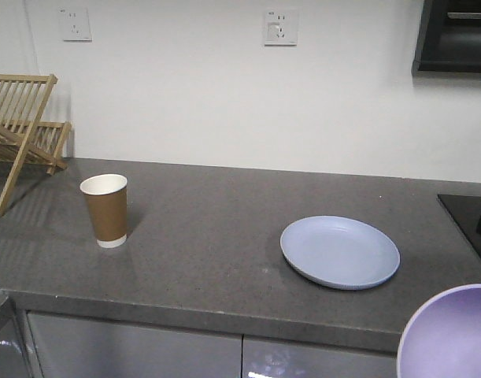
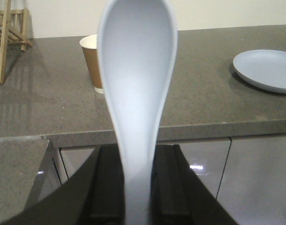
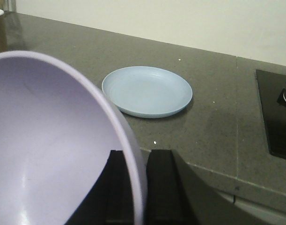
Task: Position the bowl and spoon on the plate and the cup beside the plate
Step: 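Drive the base to the counter with the blue plate and cup, then lower the held bowl onto the blue plate and open the right gripper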
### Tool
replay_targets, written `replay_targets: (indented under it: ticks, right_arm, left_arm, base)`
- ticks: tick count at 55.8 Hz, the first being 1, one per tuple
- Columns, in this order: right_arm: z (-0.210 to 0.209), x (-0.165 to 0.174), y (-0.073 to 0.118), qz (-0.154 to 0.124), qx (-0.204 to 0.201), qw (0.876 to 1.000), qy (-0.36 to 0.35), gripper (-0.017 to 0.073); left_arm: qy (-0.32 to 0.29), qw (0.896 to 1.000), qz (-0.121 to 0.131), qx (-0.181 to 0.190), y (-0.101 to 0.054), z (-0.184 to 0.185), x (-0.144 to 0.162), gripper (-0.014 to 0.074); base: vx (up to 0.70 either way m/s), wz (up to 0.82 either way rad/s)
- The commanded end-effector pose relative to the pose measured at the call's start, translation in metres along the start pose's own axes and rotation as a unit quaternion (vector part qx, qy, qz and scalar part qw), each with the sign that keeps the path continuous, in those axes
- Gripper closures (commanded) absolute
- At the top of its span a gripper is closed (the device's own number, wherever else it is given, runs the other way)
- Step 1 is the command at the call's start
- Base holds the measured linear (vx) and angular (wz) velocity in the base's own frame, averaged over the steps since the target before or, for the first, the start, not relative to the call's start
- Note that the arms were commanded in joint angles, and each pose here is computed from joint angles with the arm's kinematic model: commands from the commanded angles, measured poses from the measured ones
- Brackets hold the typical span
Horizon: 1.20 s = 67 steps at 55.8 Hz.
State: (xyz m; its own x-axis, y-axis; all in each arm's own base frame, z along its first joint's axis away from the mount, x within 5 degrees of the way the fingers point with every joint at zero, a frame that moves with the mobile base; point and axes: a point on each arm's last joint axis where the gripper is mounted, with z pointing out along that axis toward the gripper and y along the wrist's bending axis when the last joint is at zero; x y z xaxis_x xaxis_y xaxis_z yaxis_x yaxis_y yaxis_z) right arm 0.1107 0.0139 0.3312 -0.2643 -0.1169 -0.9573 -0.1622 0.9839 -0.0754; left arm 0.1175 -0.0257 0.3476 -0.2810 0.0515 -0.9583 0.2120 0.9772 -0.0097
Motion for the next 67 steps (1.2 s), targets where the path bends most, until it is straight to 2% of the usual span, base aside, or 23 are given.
replay_targets:
  ticks: [1, 39, 67]
  right_arm:
    - [-0.0041, -0.0176, -0.0027, -0.004, 0.013, 0.998, -0.058, 0.0568]
    - [-0.0041, -0.0176, -0.0027, -0.004, 0.013, 0.998, -0.058, 0.0568]
    - [-0.0041, -0.0176, -0.0027, -0.004, 0.013, 0.998, -0.058, 0.0568]
  left_arm:
    - [-0.056, 0.998, -0.009, 0.004, -0.0009, -0.0042, -0.0166, 0.0599]
    - [-0.056, 0.998, -0.009, 0.004, -0.0009, -0.0042, -0.0166, 0.0599]
    - [-0.056, 0.998, -0.009, 0.004, -0.0009, -0.0042, -0.0166, 0.0599]
  base:
    - [0.38, -0.02]
    - [0.36, -0.05]
    - [0.20, -0.09]
